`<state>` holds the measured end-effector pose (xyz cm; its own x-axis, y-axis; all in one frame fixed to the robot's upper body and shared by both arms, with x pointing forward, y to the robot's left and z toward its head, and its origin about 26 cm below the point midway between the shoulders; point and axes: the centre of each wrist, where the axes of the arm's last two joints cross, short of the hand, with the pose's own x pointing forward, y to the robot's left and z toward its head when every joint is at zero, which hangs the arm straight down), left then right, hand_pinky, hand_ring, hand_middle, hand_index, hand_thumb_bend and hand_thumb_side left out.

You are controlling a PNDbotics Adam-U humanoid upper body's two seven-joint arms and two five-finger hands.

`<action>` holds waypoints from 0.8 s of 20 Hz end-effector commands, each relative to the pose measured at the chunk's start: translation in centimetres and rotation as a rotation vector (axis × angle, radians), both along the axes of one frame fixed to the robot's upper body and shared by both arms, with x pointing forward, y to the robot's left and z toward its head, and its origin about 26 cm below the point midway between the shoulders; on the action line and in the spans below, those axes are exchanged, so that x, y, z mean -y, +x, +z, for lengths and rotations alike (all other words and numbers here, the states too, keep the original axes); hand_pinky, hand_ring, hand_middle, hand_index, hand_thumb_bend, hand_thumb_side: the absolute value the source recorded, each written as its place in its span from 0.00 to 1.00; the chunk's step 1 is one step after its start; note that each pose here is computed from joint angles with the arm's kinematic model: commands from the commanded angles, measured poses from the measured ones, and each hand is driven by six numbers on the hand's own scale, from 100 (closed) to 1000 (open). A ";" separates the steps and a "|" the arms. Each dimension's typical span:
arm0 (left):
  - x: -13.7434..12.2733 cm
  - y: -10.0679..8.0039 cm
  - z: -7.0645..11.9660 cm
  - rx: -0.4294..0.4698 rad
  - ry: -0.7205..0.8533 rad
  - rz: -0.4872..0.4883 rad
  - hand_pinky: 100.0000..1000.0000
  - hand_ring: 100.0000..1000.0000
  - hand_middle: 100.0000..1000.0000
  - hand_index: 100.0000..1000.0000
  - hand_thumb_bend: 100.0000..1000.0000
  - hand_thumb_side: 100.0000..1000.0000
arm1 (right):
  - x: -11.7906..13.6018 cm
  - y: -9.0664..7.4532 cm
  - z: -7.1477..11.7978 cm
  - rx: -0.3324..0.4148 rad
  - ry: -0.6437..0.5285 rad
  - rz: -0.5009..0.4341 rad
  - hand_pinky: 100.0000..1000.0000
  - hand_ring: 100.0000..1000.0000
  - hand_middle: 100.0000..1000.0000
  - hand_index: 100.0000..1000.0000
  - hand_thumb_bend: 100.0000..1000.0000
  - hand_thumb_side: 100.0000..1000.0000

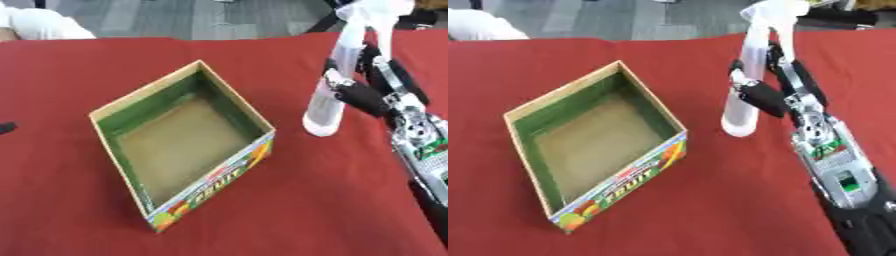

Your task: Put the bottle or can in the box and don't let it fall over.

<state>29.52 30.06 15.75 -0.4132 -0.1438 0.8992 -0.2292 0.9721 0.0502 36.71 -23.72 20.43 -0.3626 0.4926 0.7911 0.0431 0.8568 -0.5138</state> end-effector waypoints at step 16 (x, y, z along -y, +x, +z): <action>-0.1 0.0 0.4 0.014 0.008 -0.009 0.69 1.00 0.97 0.72 0.12 0.87 | -0.4 0.7 -1.5 -0.086 0.072 0.050 0.99 0.79 0.70 0.83 0.00 0.36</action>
<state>29.59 30.07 15.60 -0.4079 -0.1423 0.9019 -0.2227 0.9734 0.0529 37.33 -23.39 18.63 -0.3035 0.4260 0.8523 -0.0367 0.8886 -0.4572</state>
